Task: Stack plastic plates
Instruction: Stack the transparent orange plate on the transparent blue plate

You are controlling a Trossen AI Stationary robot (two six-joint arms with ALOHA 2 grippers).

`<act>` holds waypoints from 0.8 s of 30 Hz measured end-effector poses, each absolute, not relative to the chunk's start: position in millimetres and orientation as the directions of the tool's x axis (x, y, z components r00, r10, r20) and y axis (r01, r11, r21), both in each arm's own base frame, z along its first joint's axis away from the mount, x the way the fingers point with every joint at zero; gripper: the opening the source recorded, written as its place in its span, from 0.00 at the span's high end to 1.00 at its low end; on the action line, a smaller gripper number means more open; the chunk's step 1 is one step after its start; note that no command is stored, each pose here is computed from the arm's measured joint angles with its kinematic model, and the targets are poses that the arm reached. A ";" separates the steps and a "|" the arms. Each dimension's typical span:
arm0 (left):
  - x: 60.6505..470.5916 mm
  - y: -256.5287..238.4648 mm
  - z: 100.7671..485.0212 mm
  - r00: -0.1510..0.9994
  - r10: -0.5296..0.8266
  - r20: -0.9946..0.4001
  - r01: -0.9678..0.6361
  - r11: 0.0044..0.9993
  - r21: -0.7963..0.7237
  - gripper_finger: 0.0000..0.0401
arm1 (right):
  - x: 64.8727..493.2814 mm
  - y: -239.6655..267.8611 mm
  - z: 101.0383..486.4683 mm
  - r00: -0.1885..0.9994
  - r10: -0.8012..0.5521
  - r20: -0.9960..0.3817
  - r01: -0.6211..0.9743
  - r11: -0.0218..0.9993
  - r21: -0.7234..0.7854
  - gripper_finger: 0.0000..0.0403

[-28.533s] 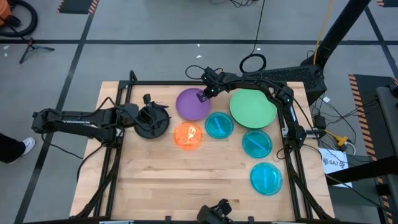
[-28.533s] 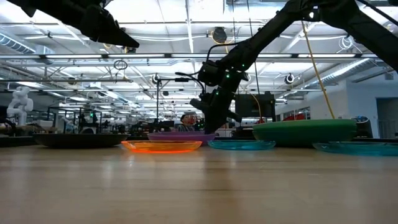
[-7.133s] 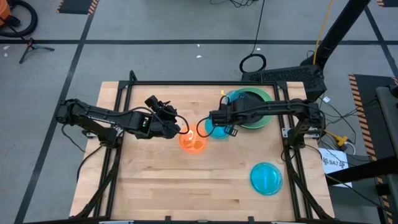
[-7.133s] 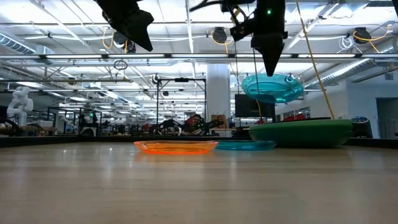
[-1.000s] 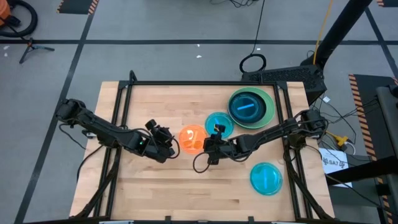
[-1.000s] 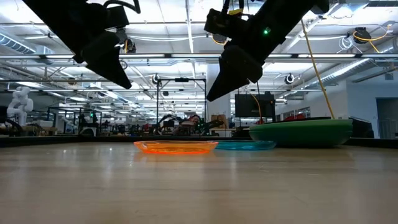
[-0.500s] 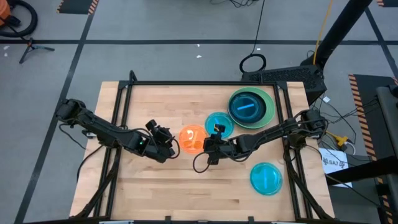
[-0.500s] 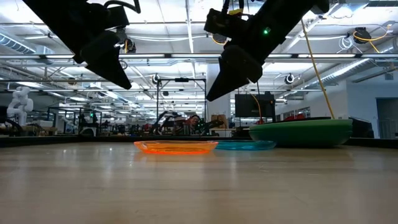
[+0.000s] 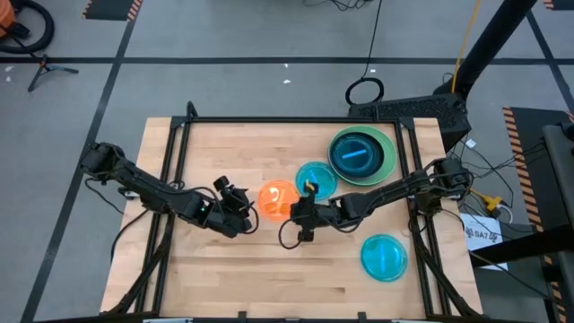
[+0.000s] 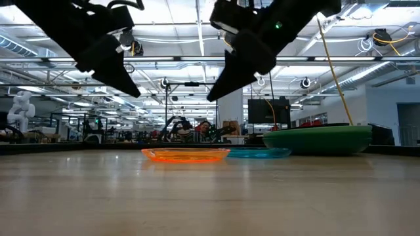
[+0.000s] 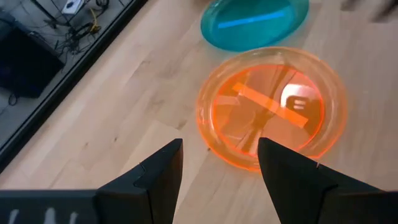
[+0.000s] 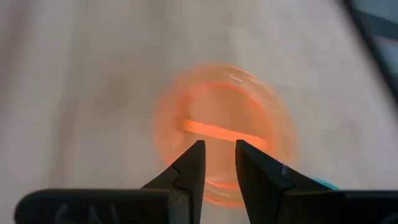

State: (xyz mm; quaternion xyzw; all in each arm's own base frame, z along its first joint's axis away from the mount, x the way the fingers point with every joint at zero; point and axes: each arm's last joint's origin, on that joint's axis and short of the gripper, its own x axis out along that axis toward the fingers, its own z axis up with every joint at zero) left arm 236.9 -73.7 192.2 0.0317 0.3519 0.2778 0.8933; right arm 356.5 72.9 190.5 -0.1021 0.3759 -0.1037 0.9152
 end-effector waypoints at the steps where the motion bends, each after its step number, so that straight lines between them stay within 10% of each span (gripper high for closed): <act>1: 236.0 -73.3 190.3 0.596 0.520 -0.612 -0.474 0.843 0.255 0.47 | 358.3 73.3 191.5 0.713 -0.217 -0.667 0.085 0.971 -0.225 0.79; 24: 231.8 -70.7 184.1 0.577 0.549 -0.605 -0.505 0.822 0.263 0.47 | 385.7 66.3 117.0 0.646 0.011 -0.763 -0.085 0.995 -0.058 0.79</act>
